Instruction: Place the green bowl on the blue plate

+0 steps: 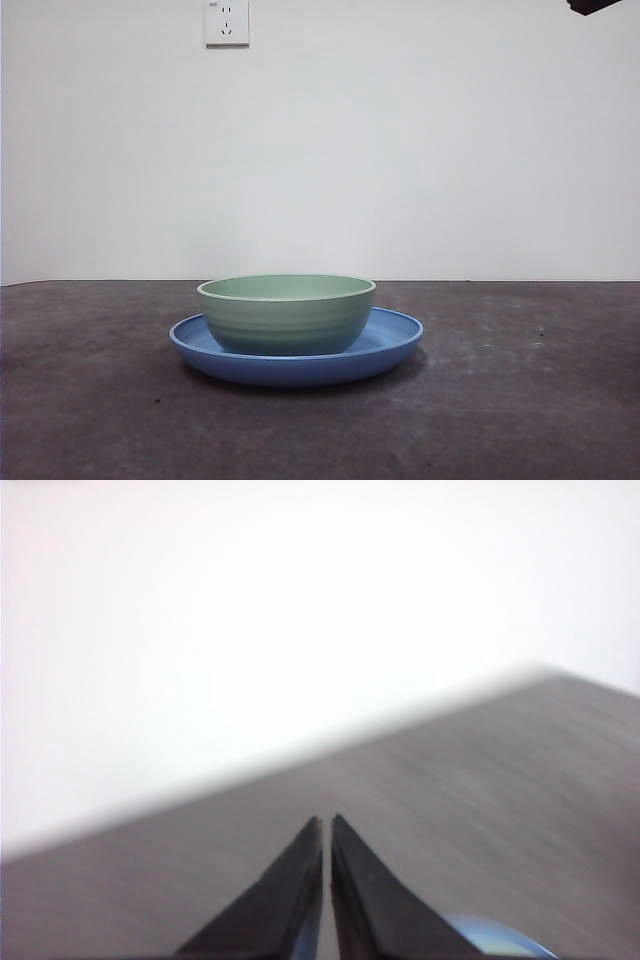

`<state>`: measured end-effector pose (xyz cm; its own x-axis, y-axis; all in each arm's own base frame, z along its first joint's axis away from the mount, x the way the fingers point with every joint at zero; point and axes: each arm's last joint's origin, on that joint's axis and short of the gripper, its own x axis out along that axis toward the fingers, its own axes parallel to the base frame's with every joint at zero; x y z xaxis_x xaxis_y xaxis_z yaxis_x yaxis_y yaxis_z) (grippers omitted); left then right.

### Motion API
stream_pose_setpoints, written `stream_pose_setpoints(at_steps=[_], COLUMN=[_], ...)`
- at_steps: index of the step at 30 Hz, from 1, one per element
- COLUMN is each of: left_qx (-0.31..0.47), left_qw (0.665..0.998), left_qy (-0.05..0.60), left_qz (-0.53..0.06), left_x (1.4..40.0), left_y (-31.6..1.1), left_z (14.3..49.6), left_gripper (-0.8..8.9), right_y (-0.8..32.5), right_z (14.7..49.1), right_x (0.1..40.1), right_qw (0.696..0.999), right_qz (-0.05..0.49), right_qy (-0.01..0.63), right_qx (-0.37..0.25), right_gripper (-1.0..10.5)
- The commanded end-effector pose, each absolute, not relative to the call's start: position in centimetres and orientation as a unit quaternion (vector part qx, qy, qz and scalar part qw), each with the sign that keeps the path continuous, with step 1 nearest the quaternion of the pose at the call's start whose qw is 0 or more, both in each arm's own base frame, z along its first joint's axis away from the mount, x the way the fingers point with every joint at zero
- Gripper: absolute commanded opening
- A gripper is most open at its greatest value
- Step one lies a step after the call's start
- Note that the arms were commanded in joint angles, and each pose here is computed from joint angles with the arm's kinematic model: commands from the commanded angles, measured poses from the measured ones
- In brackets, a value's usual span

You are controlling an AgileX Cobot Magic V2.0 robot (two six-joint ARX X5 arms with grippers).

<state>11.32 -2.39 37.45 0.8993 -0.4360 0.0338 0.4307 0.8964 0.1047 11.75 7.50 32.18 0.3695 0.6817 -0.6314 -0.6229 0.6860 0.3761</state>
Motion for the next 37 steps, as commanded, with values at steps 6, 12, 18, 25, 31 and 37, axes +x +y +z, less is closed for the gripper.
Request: stream_pose_setpoints(at_steps=[6, 12, 18, 25, 31, 37], left_qx=[0.051, 0.051, 0.044, 0.041, 0.038, 0.037], left_qw=[0.994, 0.997, 0.999, 0.999, 0.997, 0.996], left_qy=[-0.09, -0.061, -0.023, 0.027, 0.058, 0.074], left_qz=[-0.041, -0.015, -0.013, -0.015, -0.017, -0.018], left_x=[8.5, 8.3, 8.9, 9.1, 9.4, 9.6], left_y=[-0.2, 0.2, 0.3, 0.3, 0.3, 0.3], left_z=[31.2, 25.4, 20.8, 18.1, 16.4, 15.3], left_gripper=[0.15, 0.14, 0.14, 0.15, 0.15, 0.15], right_y=[7.6, 7.6, 7.6, 7.6, 7.6, 7.6], right_z=[32.7, 32.7, 32.7, 32.7, 32.7, 32.7], right_x=[11.8, 11.8, 11.8, 11.8, 11.8, 11.8], right_qw=[0.828, 0.829, 0.828, 0.828, 0.829, 0.828], right_qz=[0.401, 0.401, 0.401, 0.401, 0.401, 0.401], right_qy=[0.39, 0.39, 0.39, 0.39, 0.39, 0.39], right_qx=[0.032, 0.032, 0.032, 0.032, 0.032, 0.032], right_gripper=[0.1, 0.1, 0.1, 0.1, 0.1, 0.1])
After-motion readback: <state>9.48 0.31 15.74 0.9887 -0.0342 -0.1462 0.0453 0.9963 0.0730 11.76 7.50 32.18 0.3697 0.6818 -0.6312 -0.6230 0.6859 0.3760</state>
